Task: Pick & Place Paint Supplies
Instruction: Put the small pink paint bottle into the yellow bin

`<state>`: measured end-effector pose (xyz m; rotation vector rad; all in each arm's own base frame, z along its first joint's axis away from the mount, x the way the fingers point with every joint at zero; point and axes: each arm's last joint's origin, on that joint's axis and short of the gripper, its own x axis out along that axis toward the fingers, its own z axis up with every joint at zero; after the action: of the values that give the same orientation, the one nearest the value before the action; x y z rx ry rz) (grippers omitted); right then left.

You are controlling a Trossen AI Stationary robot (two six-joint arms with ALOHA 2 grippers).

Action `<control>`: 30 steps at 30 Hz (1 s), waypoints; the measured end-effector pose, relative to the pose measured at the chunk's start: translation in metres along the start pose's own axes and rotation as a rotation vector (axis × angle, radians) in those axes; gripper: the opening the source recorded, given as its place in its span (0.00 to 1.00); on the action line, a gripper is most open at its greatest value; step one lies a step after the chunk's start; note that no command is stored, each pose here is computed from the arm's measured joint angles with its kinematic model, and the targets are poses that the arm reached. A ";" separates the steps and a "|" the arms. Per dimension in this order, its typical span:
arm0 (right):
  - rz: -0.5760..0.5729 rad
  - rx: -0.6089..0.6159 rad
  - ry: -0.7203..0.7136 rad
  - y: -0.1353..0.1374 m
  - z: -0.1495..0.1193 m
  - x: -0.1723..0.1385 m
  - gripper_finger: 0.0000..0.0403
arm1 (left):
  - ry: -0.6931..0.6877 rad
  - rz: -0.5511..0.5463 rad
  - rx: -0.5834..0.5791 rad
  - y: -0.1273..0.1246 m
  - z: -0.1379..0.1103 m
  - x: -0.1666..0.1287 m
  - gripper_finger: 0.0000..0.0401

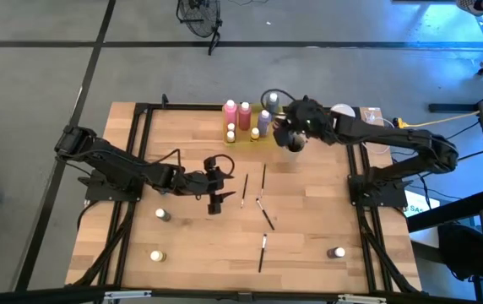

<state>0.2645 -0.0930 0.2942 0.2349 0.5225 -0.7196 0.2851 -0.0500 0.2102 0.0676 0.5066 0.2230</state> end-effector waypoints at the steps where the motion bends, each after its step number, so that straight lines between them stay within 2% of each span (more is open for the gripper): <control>1: 0.011 0.006 -0.002 -0.001 0.001 0.005 0.29 | 0.007 -0.004 -0.004 0.000 -0.001 0.000 0.58; 4: 0.004 0.018 0.006 -0.006 0.001 0.019 0.29 | 0.020 -0.007 -0.006 0.000 -0.002 0.000 0.59; 9: -0.082 0.031 0.042 -0.014 -0.005 0.037 0.29 | 0.028 -0.019 -0.006 -0.001 -0.003 0.000 0.58; 17: -0.120 0.048 0.032 -0.023 -0.003 0.040 0.29 | 0.034 -0.024 0.001 -0.002 -0.004 -0.001 0.58; 22: -0.163 0.061 0.075 -0.035 -0.007 0.055 0.29 | 0.034 -0.022 0.002 -0.002 -0.004 -0.001 0.58; 30: -0.134 0.077 0.073 -0.034 -0.013 0.080 0.29 | 0.033 -0.018 0.003 -0.002 -0.004 -0.001 0.58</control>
<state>0.2870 -0.1577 0.2395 0.3005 0.5847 -0.8651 0.2830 -0.0523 0.2072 0.0627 0.5401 0.2055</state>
